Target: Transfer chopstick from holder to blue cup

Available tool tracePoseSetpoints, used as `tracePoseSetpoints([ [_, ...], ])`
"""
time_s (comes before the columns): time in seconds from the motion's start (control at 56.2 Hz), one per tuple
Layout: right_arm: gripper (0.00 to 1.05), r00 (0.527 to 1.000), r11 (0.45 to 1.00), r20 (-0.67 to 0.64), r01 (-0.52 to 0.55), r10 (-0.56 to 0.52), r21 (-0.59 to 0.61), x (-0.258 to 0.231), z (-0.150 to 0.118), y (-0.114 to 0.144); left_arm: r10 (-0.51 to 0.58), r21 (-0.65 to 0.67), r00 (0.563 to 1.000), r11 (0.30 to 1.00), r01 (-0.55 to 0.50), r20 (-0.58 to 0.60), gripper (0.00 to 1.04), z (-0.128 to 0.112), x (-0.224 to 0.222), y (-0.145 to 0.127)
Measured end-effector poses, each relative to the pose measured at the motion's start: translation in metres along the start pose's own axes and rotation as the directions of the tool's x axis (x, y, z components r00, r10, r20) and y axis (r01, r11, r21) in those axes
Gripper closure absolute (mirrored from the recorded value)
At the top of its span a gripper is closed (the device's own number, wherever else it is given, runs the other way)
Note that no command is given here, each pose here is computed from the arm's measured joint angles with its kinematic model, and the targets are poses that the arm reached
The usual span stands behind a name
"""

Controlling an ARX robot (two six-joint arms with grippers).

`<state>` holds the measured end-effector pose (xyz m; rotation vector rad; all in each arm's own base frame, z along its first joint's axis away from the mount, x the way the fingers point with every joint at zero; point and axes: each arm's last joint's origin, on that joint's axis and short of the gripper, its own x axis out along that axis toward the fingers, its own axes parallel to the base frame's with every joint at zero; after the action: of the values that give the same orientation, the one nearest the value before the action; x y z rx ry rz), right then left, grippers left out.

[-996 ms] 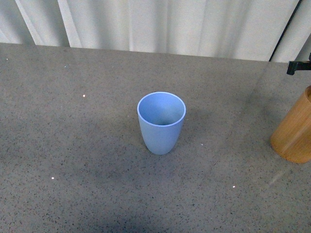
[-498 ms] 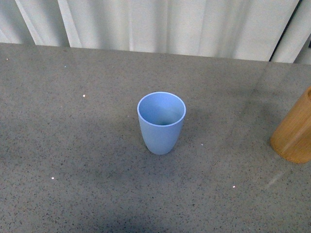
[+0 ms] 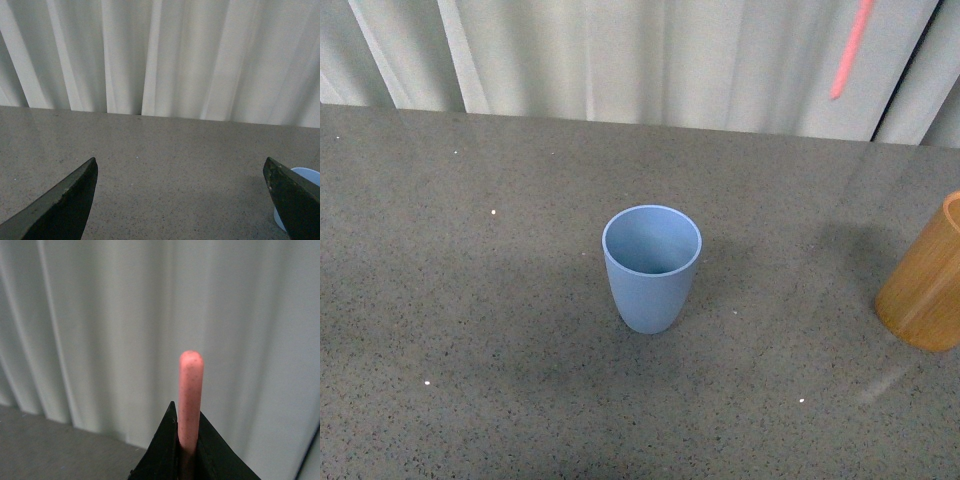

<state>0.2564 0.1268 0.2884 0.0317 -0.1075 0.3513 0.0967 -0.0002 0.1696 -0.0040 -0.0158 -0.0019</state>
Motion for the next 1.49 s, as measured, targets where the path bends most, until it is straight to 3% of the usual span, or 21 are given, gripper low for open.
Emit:
tracePoseSetpoints([
  [0.196, 1.03, 0.993, 0.995, -0.068, -0.099, 0.101, 0.029, 0.001, -0.033, 0.039, 0.0, 0.0, 1.0, 1.0, 0.0, 0.0, 0.07, 0.0, 0.0, 0.0],
  [0.569, 1.03, 0.978, 0.992, -0.17, -0.124, 0.124, 0.007, 0.025, -0.087, 0.054, 0.0, 0.0, 1.0, 1.0, 0.0, 0.0, 0.07, 0.0, 0.0, 0.0],
  [0.907, 1.03, 0.974, 0.989, -0.173, -0.149, 0.146, -0.008, 0.046, -0.095, 0.065, 0.0, 0.0, 1.0, 1.0, 0.0, 0.0, 0.07, 0.0, 0.0, 0.0],
  [1.495, 1.03, 0.963, 0.985, -0.214, -0.172, 0.164, -0.018, 0.048, -0.131, 0.073, 0.0, 0.0, 1.0, 1.0, 0.0, 0.0, 0.07, 0.0, 0.0, 0.0],
])
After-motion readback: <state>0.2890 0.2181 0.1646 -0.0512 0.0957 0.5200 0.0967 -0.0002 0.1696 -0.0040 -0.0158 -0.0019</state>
